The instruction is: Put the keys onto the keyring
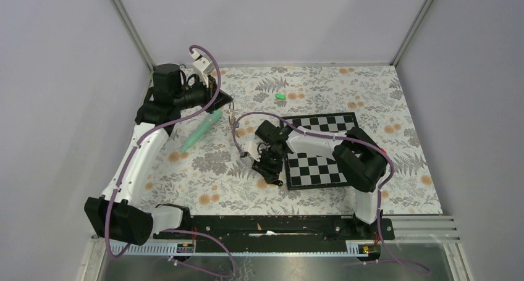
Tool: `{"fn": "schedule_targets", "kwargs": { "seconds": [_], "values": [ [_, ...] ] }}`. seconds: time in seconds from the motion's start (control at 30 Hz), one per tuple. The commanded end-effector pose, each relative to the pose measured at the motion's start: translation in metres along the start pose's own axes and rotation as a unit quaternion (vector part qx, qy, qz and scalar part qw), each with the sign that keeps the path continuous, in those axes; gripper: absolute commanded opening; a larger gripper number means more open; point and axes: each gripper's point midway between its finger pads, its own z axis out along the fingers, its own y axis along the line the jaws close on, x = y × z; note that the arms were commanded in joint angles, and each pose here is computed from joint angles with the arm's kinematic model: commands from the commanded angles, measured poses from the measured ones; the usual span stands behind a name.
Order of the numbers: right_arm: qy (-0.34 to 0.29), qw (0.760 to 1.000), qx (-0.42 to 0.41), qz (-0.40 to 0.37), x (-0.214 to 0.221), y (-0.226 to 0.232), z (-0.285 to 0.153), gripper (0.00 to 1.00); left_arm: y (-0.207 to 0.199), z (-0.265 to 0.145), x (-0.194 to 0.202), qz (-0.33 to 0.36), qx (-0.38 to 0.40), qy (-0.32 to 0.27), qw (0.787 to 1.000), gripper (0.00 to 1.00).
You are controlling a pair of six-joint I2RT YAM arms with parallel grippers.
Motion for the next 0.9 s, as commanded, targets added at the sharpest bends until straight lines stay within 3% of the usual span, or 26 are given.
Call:
{"fn": "schedule_targets", "kwargs": {
  "seconds": [0.0, 0.87],
  "values": [
    [0.01, 1.0, -0.02, 0.018, 0.006, 0.0052, 0.0033, 0.44, -0.0107, -0.0107, -0.0274, 0.036, 0.01, -0.046, 0.998, 0.0],
    [0.007, 0.999, -0.035, 0.019, 0.0049, 0.0124, 0.0003, 0.22, -0.0119, -0.0128, -0.0268, 0.039, 0.009, -0.048, 0.998, 0.0]
  ]
}}
